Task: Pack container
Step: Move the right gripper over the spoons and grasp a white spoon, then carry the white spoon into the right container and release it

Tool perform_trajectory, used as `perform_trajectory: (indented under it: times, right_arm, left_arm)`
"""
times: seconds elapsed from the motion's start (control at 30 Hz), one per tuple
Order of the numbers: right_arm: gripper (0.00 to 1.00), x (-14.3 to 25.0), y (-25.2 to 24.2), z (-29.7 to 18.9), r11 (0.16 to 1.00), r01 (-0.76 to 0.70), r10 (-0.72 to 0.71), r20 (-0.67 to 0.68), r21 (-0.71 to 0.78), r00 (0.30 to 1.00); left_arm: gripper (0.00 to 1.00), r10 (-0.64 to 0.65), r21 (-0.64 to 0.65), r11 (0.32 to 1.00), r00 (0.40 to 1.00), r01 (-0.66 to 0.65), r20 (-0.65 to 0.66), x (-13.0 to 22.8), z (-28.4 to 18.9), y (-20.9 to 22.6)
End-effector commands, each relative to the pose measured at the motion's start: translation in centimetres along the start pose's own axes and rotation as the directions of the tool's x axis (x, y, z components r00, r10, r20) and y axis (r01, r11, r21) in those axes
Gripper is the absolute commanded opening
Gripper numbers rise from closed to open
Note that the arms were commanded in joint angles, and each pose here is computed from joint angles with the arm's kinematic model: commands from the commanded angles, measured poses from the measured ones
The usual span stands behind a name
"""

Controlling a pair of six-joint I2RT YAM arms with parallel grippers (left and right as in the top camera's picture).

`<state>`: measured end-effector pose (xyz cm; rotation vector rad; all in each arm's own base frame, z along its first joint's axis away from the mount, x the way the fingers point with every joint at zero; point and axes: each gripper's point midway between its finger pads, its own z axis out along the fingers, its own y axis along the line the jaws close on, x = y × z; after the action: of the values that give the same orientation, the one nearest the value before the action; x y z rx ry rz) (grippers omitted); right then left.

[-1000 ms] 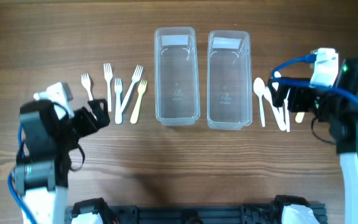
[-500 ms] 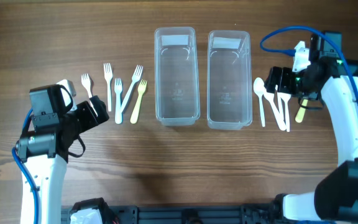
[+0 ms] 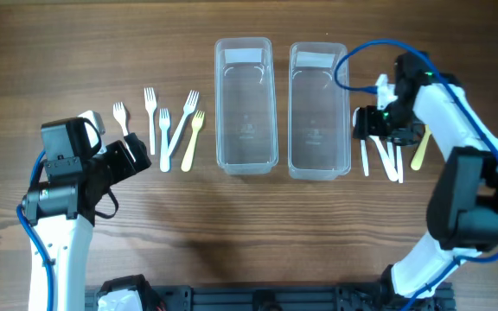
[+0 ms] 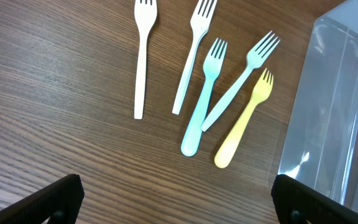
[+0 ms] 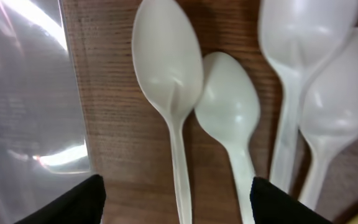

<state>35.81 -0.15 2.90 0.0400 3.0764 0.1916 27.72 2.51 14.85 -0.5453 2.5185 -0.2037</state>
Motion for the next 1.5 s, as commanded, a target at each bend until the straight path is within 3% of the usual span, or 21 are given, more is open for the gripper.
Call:
perform_trajectory:
  times: [0.0,0.33,0.47,0.8,1.03,1.27,1.47]
  right_arm:
    - [0.71,-0.7,0.1,1.0,0.997,0.049,-0.049,-0.007,0.053,0.999]
    - [0.51,-0.2,-0.4,3.2,0.997,0.015,-0.011,-0.06,0.072,0.998]
    - [0.35,-0.1,-0.5,3.7,0.997,-0.008,0.013,-0.068,0.073,0.998]
    - [0.31,1.7,-0.6,4.9,0.996,-0.043,0.052,-0.115,0.078,0.992]
    - [0.04,2.0,-1.2,5.0,0.991,-0.067,0.08,-0.115,0.111,0.99]
    - [0.04,0.2,-1.0,2.6,0.99,-0.087,0.093,-0.049,0.108,0.994]
    - [0.04,-2.9,0.0,-4.9,0.992,-0.088,0.073,0.165,0.086,0.984]
  left_arm:
    - [1.0,0.014,-0.007,1.0,1.0,-0.013,0.022,-0.8,-0.4,0.1]
    - [1.0,0.014,-0.007,1.0,1.0,-0.013,0.022,-0.8,-0.4,0.1]
    - [1.0,0.014,-0.006,1.0,1.0,-0.013,0.023,-0.8,-0.4,0.0]
    - [1.0,0.014,-0.007,1.0,1.0,-0.013,0.022,-0.8,-0.4,0.1]
    - [1.0,0.014,-0.007,1.0,1.0,-0.013,0.023,-0.8,-0.4,0.1]
    - [1.0,0.014,-0.007,1.0,1.0,-0.013,0.022,-0.8,-0.4,0.1]
    - [1.0,0.014,-0.006,1.0,1.0,-0.013,0.023,-0.8,-0.4,0.0]
